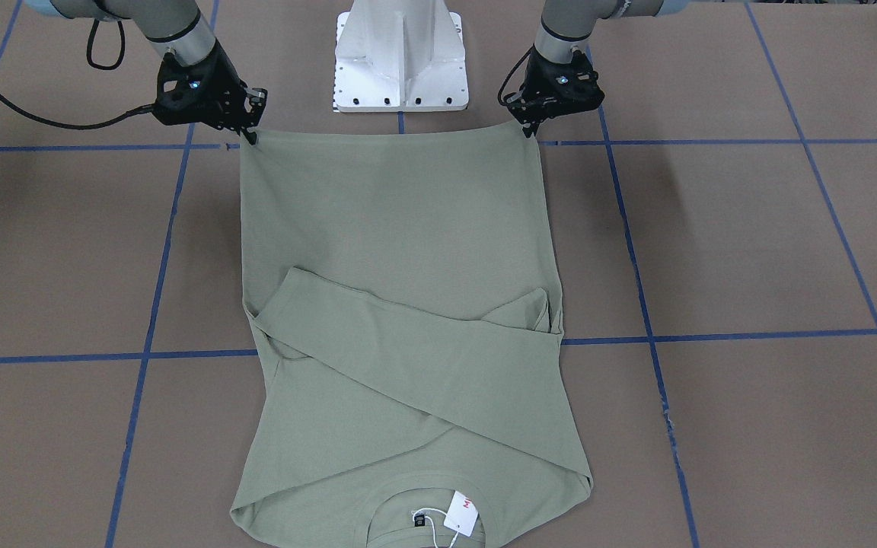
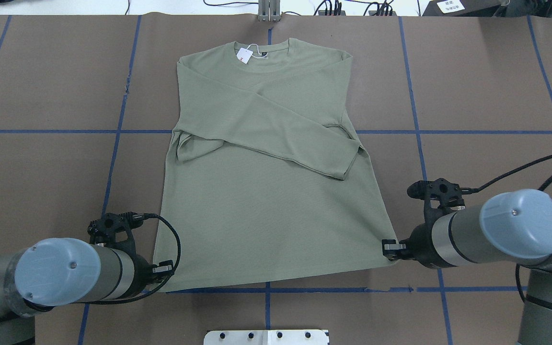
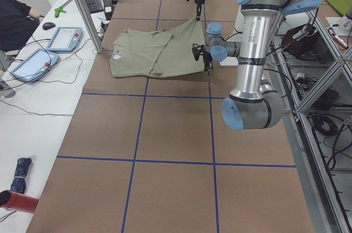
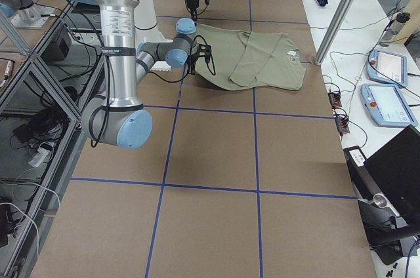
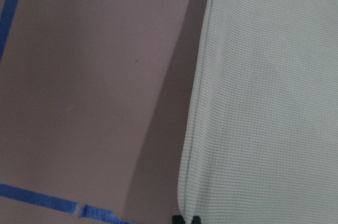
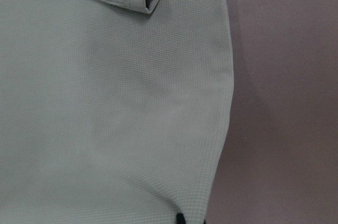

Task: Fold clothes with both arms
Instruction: 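Lift both hem corners and carry them toward the collar, then lower the held hem onto the collar edge with both grippers, then release the hem and move the right gripper to the shirt's nearer corner, then grasp the folded shirt's corner nearest the robot with the right gripper, then drag the shirt corner with the right gripper toward the robot, rotating it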

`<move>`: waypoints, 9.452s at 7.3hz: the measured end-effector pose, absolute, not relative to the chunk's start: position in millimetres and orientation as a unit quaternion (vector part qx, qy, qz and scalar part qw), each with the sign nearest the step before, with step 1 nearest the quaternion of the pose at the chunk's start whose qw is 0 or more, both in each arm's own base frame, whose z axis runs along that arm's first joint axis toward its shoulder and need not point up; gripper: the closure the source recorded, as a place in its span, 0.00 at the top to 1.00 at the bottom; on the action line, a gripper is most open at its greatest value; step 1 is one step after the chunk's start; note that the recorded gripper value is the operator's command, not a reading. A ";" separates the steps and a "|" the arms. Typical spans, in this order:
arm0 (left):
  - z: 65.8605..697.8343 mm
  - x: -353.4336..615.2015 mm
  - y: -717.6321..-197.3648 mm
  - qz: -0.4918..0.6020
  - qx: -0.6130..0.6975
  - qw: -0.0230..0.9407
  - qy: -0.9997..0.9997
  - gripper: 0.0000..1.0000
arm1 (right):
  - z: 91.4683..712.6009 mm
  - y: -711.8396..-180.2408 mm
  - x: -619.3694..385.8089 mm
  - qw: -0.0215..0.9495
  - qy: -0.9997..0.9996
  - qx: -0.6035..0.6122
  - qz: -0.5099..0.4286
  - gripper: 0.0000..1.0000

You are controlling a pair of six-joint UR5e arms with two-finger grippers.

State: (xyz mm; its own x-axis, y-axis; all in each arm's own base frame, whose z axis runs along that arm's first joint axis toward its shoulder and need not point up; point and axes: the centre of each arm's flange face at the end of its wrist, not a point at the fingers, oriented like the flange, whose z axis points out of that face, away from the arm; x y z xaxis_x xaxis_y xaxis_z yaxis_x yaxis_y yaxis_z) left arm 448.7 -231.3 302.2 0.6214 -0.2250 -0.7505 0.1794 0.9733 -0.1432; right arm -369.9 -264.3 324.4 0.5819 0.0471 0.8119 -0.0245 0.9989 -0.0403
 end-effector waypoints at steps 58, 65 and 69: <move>273.9 415.6 -552.9 -0.158 0.107 0.858 0.476 0.79 | 399.8 -408.2 -432.0 0.892 -0.436 -0.010 0.115 0.00; 273.8 417.1 -552.2 -0.157 0.108 0.858 0.476 0.75 | 406.8 -319.0 -369.2 0.893 -0.443 -0.037 0.074 0.00; 281.5 419.5 -546.6 -0.161 0.115 0.861 0.469 0.76 | 410.6 -160.8 -344.3 0.901 -0.409 -0.140 -0.047 0.99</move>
State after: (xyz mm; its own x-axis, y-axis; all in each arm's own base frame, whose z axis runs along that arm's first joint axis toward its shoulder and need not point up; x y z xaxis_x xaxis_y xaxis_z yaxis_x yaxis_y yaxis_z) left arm 419.5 -546.6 281.5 0.5086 -0.1695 -0.8441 0.3846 0.9219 0.0465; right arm -344.3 -160.8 410.6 0.6616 0.0295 0.7492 0.1990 0.9565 -0.2134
